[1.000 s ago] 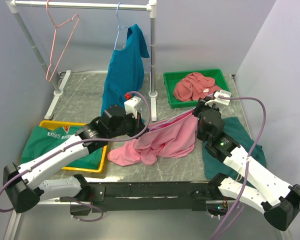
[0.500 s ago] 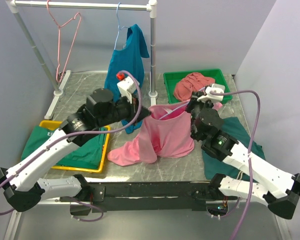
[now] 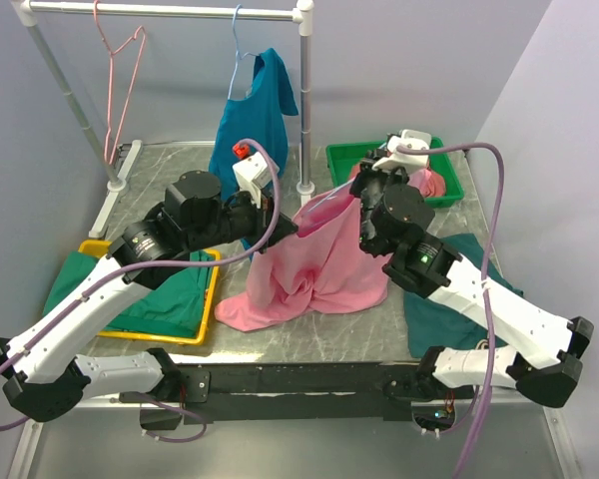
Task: Place the t-shirt on the hanger
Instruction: Place the T-shirt on the hanger, then place the hanger at the clothesline.
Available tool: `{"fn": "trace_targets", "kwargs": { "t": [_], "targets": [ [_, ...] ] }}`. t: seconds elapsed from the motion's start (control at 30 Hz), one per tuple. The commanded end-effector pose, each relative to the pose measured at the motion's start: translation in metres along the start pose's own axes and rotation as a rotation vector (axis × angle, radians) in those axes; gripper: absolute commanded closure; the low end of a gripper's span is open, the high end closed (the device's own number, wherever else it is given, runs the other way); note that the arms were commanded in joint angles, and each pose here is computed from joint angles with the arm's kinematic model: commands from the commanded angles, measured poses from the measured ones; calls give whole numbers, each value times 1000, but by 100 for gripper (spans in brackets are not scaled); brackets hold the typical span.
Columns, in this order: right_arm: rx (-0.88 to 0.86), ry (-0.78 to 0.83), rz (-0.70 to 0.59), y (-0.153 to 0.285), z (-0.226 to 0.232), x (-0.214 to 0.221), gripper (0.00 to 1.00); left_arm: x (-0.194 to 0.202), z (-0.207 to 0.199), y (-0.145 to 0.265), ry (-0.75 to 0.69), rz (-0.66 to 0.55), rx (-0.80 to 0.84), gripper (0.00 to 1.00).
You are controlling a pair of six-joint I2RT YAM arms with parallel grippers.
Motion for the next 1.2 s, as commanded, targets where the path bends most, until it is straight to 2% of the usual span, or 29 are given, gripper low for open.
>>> {"fn": "trace_targets", "kwargs": {
  "t": [0.0,0.17,0.3,0.33,0.4,0.47,0.5,0.53,0.63,0.73,0.77,0.9,0.97,1.1,1.13,1.17],
  "targets": [
    [-12,-39,-29,8,15,-21,100,-4,2,5,-24,-15,-37,94],
    [-62,-33,35,27,28,11,100,-9,5,4,-8,-56,-84,91],
    [-48,-1,55,24,36,28,100,-19,2,3,-5,-90,-65,89],
    [-57,2,57,24,38,26,100,-18,2,1,-7,-84,-65,79],
    [-88,-38,40,24,41,9,100,-17,4,-3,-11,-70,-65,75],
    [-97,-51,19,22,44,-7,100,-18,3,-2,-14,-80,-56,66],
    [-98,-32,24,20,47,-7,100,-20,2,3,-15,-98,-56,59],
    [-95,-15,20,19,48,-10,100,-24,1,6,-16,-127,-60,42],
    [-95,19,4,15,48,-20,100,-37,-4,25,-26,-211,-73,27],
    [-121,-1,-31,13,43,-49,100,-54,-6,48,-31,-317,-125,24],
    [-131,-29,-52,14,40,-71,100,-59,-7,55,-28,-353,-147,25],
    [-193,-76,-113,21,31,-136,100,-83,-19,92,-41,-509,-115,24],
    [-237,-115,-135,27,24,-167,100,-89,-23,102,-49,-543,-107,24],
    [-311,-163,-108,33,24,-170,100,-93,-25,112,-62,-536,-109,23],
    [-315,-157,-92,33,25,-162,100,-91,-25,111,-67,-522,-107,23],
    [-313,-105,-48,31,31,-136,100,-87,-25,112,-69,-508,-106,23]
  ]
}}
Point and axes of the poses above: each gripper's point midway between its finger pads, its own y axis back along the fingers, its own z axis along the line the jaws close on, x = y × z, the point moved 10 cm from there along y, back along the fingers, and after that the axes turned 6 degrees about -y, right-handed, at the moved point
